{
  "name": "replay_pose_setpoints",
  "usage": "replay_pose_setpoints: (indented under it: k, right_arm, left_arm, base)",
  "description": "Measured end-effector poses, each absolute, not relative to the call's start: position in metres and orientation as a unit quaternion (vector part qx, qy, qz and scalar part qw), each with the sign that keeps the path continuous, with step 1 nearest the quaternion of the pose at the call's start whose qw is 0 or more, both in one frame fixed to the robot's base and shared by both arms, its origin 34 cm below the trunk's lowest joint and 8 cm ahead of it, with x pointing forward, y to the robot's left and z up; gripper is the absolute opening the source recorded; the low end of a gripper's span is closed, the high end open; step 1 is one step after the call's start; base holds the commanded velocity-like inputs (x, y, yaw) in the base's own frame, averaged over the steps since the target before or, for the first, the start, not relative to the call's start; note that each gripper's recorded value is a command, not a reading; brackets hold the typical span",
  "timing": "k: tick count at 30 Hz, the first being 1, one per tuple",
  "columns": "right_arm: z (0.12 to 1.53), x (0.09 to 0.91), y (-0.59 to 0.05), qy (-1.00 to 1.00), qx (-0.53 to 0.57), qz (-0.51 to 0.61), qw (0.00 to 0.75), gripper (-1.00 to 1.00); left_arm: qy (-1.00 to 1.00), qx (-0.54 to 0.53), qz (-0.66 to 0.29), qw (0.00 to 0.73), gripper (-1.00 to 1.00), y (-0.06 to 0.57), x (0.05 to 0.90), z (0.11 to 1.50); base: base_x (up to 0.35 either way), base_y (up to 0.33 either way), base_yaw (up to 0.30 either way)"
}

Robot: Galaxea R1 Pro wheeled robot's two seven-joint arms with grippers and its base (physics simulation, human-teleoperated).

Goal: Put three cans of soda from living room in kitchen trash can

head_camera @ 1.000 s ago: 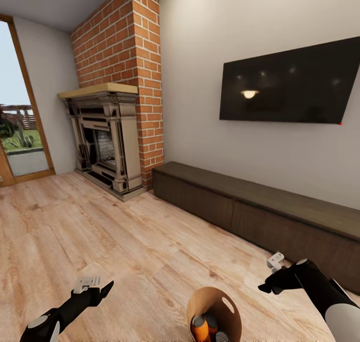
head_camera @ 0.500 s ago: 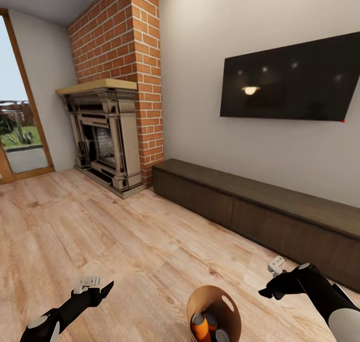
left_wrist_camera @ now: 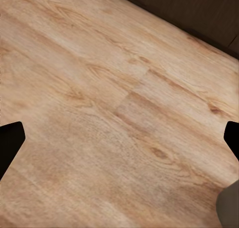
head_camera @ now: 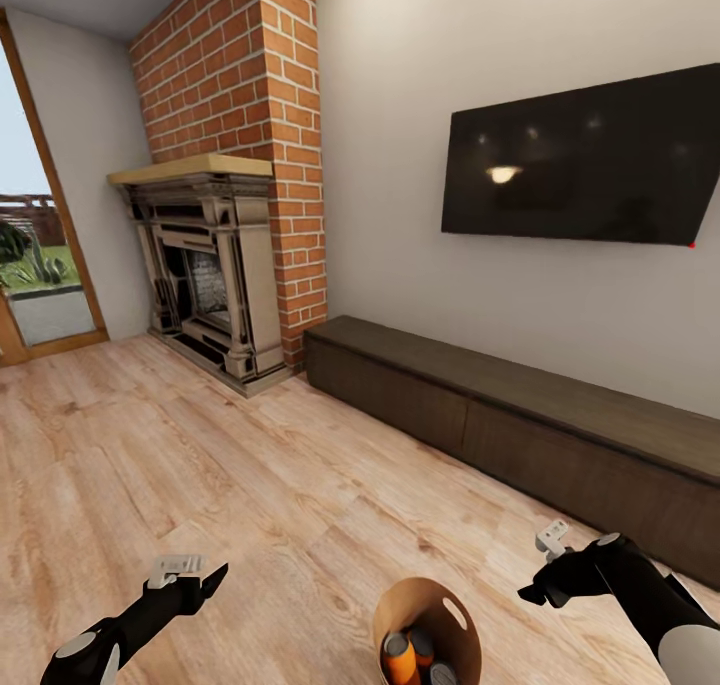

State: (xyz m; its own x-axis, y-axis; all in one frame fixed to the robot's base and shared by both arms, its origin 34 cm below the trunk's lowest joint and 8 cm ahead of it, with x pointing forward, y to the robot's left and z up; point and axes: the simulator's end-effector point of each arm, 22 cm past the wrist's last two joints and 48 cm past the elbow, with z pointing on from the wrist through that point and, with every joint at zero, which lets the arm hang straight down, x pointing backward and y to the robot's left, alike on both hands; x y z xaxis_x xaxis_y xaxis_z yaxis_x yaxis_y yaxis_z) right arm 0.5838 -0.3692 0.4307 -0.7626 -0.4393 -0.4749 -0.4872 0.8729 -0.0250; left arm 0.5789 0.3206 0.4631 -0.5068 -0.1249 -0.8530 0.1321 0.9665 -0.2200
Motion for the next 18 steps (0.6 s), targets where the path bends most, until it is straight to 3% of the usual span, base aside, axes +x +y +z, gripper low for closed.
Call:
replay_pose_setpoints:
  k: [18]
  right_arm:
    - [0.419,0.550,-0.376,0.945,-0.251,0.036,0.208,1.00]
  left_arm:
    - [0.880,0.001,-0.106,0.463,1.00,0.325,0.542,0.435]
  base:
    - [0.000,0.000,0.000]
